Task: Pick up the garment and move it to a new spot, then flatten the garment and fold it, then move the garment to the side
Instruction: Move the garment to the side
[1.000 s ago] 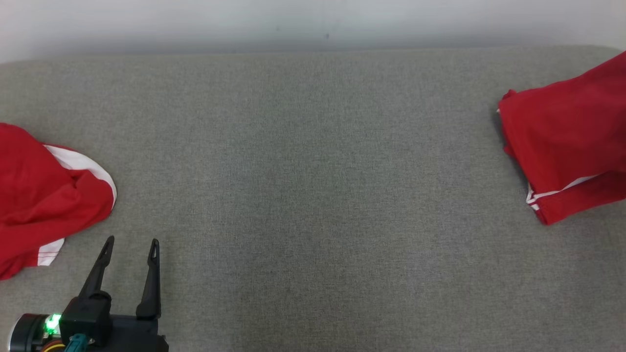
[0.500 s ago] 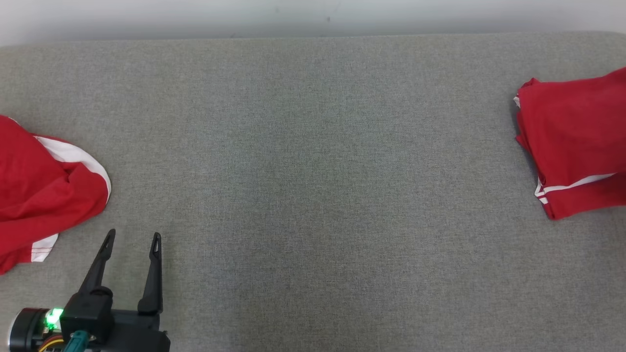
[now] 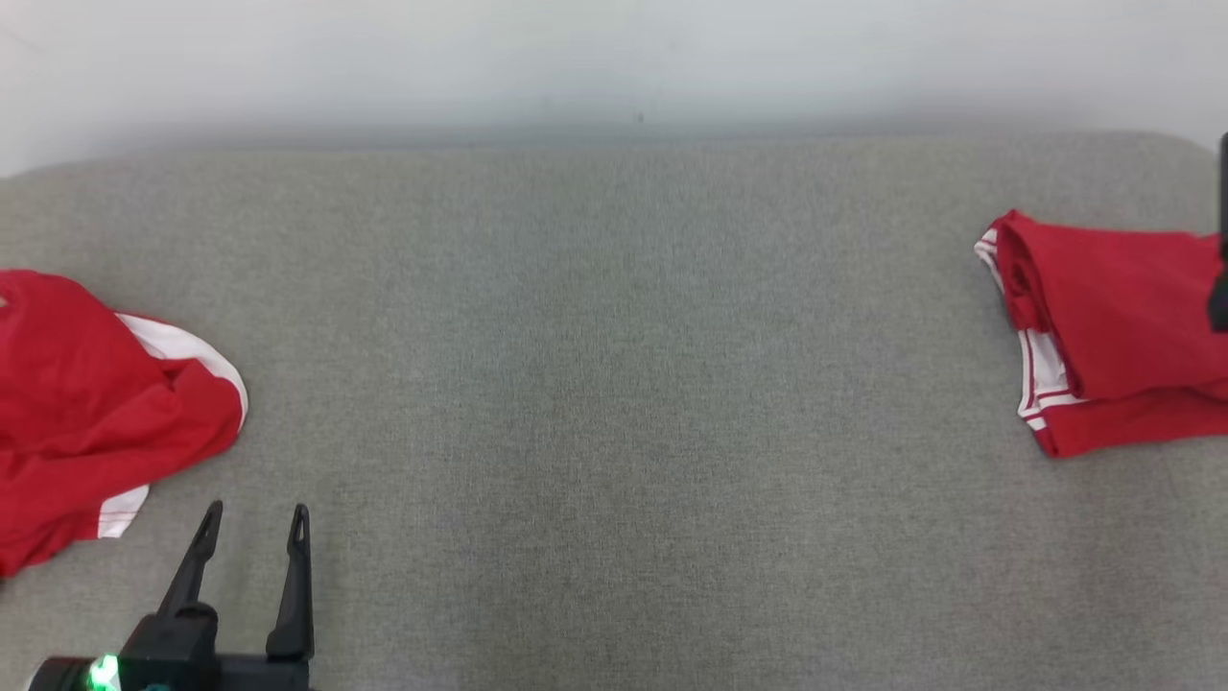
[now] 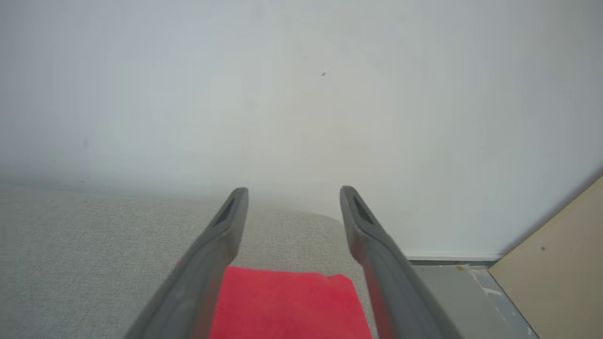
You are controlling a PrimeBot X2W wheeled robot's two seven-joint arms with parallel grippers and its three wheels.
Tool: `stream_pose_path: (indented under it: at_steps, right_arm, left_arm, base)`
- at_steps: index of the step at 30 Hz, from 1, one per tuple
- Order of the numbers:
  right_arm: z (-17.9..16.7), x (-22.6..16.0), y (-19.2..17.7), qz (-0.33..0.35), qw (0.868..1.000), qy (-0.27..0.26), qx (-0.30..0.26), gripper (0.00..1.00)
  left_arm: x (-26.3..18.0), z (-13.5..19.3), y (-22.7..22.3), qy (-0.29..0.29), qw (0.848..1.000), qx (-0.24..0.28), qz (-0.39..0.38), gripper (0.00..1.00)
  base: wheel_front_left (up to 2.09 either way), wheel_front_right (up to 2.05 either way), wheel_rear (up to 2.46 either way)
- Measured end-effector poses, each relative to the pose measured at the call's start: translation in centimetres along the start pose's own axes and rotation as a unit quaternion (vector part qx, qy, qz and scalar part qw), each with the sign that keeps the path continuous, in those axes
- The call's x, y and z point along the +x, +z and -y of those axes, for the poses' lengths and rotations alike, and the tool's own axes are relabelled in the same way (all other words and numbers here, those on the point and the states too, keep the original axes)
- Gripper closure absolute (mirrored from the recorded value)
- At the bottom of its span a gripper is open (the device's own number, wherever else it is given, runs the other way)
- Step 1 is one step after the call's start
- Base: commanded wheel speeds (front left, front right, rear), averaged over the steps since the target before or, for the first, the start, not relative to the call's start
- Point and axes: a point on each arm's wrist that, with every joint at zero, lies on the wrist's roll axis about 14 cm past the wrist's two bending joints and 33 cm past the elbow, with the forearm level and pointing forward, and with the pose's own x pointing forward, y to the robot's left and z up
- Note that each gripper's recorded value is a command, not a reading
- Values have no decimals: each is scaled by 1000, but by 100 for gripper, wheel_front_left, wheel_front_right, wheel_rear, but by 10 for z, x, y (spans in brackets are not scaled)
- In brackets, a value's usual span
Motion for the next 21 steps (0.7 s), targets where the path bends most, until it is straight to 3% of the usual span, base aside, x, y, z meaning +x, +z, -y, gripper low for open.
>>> stream_pose_path:
  at_steps: [6,21]
  right_arm:
    - [-30,-22,36,83,995,39,44,0]
    - [-131,-123,18,157,973,112,126,0]
  left_arm:
    - [-20,-6,10,14,1000,-2,13,0]
    - [-56,-15,32,40,998,-4,48,0]
  base:
    - [0,0,0]
    - [0,0,0]
